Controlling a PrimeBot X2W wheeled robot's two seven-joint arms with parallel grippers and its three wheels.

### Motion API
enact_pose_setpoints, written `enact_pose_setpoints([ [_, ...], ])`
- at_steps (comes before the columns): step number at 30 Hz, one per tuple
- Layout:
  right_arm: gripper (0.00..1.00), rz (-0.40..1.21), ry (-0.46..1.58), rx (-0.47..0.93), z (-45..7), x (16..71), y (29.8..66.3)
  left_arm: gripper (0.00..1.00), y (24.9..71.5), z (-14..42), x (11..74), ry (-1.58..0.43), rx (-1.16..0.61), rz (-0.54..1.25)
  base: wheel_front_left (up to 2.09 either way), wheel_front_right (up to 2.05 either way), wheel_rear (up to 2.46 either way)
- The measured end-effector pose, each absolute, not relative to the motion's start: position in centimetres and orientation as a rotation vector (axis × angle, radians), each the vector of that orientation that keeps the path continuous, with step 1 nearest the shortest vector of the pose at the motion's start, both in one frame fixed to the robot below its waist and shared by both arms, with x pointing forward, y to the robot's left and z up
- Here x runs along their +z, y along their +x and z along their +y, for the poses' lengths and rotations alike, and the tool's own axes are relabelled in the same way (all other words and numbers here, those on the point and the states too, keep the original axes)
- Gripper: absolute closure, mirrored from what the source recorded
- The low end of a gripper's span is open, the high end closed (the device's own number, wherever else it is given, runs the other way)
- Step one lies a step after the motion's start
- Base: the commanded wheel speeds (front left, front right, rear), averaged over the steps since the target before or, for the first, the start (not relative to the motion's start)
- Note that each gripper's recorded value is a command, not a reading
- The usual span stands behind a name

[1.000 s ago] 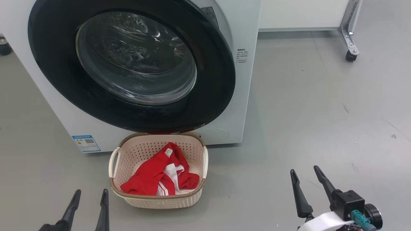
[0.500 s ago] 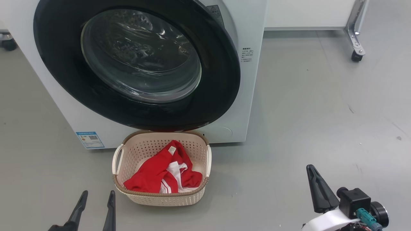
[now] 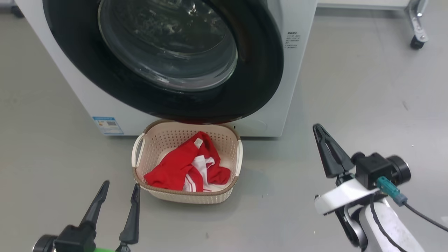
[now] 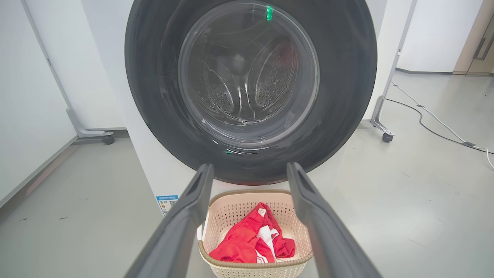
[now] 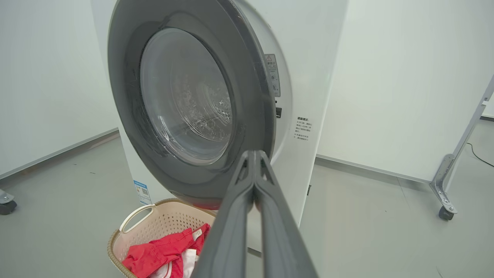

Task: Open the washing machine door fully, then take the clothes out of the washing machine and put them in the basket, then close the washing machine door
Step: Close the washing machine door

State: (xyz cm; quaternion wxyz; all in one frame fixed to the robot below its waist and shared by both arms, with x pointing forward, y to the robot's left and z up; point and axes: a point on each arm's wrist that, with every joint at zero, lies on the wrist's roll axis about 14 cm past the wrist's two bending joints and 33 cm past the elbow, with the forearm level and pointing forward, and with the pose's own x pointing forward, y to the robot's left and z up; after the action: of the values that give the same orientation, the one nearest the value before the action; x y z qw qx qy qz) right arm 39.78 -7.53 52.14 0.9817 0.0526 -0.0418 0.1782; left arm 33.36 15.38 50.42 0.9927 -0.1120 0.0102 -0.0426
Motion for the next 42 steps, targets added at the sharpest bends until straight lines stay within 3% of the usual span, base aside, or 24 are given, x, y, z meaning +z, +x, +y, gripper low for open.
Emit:
enact_pose_setpoints([
  [11,1.00,-0.119,0.057,0.524,-2.3,53.9,46.1,0.00,35.5,16.5,50.9,-0.223,-0.053,-0.010,0.00,0.00,0.00],
  [23,1.00,-0.132,0.039,0.584,0.9,53.9,53.0,0.00,37.3,18.4,49.7,-0.205,0.003,0.002,0.00,0.00,0.00],
  [42,1.00,-0.078,0.045,0.596,2.4,51.3,57.1,0.00,37.8,20.2,47.6,-0.193,0.058,0.048,0.00,0.00,0.00],
])
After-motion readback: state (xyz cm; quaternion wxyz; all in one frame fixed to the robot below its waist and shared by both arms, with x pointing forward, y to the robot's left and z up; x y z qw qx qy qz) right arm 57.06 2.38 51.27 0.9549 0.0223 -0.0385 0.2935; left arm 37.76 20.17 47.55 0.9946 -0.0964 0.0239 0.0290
